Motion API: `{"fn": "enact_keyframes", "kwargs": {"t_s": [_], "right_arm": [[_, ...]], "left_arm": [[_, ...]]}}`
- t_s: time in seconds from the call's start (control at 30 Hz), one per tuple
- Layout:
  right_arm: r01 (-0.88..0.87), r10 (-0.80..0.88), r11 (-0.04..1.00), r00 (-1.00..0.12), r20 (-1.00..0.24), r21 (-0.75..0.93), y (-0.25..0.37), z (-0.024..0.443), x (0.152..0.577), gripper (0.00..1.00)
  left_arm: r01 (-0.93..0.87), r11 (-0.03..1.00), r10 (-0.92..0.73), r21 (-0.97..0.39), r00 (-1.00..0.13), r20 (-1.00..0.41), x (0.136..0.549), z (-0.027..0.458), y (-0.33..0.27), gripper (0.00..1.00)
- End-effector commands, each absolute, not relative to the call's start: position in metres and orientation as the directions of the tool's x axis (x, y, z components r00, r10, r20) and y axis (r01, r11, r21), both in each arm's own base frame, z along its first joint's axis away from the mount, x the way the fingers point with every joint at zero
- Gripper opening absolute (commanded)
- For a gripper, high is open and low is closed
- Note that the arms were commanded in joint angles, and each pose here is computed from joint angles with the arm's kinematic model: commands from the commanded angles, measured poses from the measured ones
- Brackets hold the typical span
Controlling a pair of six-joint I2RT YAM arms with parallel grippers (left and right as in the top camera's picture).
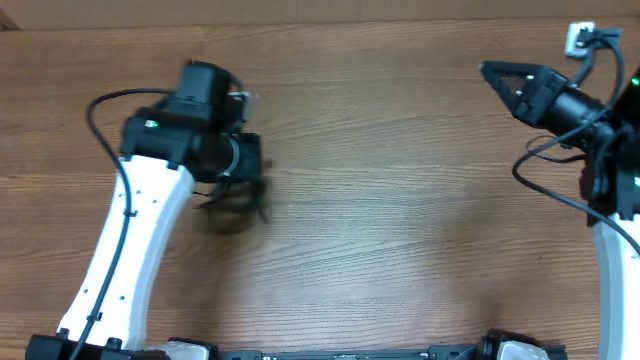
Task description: Untangle cables
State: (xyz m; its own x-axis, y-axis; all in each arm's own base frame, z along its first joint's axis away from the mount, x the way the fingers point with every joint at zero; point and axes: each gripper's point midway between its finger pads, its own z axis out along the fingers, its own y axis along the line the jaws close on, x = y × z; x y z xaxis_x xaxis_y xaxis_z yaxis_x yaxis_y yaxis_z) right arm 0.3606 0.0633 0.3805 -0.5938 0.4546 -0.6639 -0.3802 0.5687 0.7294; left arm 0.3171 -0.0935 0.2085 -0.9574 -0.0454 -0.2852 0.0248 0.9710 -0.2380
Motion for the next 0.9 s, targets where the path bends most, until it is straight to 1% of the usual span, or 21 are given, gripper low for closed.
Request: {"fn": "enact_keyframes", "kwargs": {"t_s": [0.0, 0.07, 0.1, 0.13, 0.2, 0.23, 0.27, 0.33, 0.4, 0.43, 0.47, 0.53, 0.73, 0.87], "right_arm": [[-0.418, 0.434, 0.595, -0.552, -0.712, 0.687, 0.063, 0.398, 0.352, 0.04], [-0.409, 0.423, 0.591, -0.576, -0.699, 0.695, 0.068, 0.391, 0.35, 0.04], [-0.408, 0.416, 0.59, -0.586, -0.696, 0.697, 0.07, 0.388, 0.349, 0.09], [-0.407, 0.405, 0.591, -0.597, -0.693, 0.696, 0.073, 0.385, 0.347, 0.17], [-0.403, 0.387, 0.588, -0.622, -0.681, 0.702, 0.079, 0.378, 0.343, 0.23], [-0.406, 0.373, 0.59, -0.629, -0.682, 0.697, 0.082, 0.375, 0.341, 0.28], [-0.407, 0.358, 0.591, -0.641, -0.679, 0.696, 0.085, 0.371, 0.339, 0.38], [-0.406, 0.334, 0.593, -0.662, -0.671, 0.695, 0.09, 0.364, 0.335, 0.46], [-0.405, 0.309, 0.594, -0.683, -0.661, 0.696, 0.096, 0.357, 0.33, 0.54], [-0.402, 0.296, 0.595, -0.696, -0.655, 0.696, 0.1, 0.353, 0.327, 0.63], [-0.405, 0.281, 0.594, -0.705, -0.652, 0.694, 0.103, 0.35, 0.324, 0.69], [-0.405, 0.252, 0.597, -0.725, -0.641, 0.693, 0.11, 0.343, 0.319, 0.76], [-0.342, 0.207, 0.659, -0.774, -0.598, 0.67, 0.123, 0.318, 0.312, 0.77], [-0.36, 0.157, 0.667, -0.788, -0.596, 0.652, 0.141, 0.312, 0.306, 0.78]], "left_arm": [[0.088, 0.946, -0.007, -0.313, -0.957, -0.289, 0.314, 0.215, -0.108, 0.04], [0.116, 0.942, 0.022, -0.314, -0.957, -0.29, 0.311, 0.215, -0.117, 0.04], [0.129, 0.941, 0.034, -0.314, -0.956, -0.291, 0.309, 0.215, -0.121, 0.04], [0.142, 0.939, 0.047, -0.314, -0.956, -0.291, 0.308, 0.215, -0.125, 0.04], [0.166, 0.934, 0.069, -0.315, -0.953, -0.296, 0.306, 0.216, -0.133, 0.04], [0.177, 0.932, 0.079, -0.316, -0.95, -0.301, 0.305, 0.216, -0.137, 0.04], [0.189, 0.93, 0.088, -0.316, -0.948, -0.306, 0.305, 0.217, -0.14, 0.04], [0.205, 0.922, 0.097, -0.329, -0.944, -0.315, 0.304, 0.222, -0.147, 0.04], [0.227, 0.908, 0.106, -0.353, -0.938, -0.329, 0.304, 0.23, -0.155, 0.04], [0.237, 0.902, 0.11, -0.362, -0.935, -0.338, 0.304, 0.234, -0.158, 0.04], [0.251, 0.894, 0.114, -0.371, -0.929, -0.352, 0.305, 0.24, -0.162, 0.04], [0.277, 0.882, 0.12, -0.381, -0.914, -0.388, 0.308, 0.255, -0.168, 0.04], [0.381, 0.843, 0.148, -0.379, -0.842, -0.519, 0.311, 0.309, -0.189, 0.04], [0.443, 0.816, 0.167, -0.372, -0.796, -0.582, 0.307, 0.336, -0.202, 0.05]]}}
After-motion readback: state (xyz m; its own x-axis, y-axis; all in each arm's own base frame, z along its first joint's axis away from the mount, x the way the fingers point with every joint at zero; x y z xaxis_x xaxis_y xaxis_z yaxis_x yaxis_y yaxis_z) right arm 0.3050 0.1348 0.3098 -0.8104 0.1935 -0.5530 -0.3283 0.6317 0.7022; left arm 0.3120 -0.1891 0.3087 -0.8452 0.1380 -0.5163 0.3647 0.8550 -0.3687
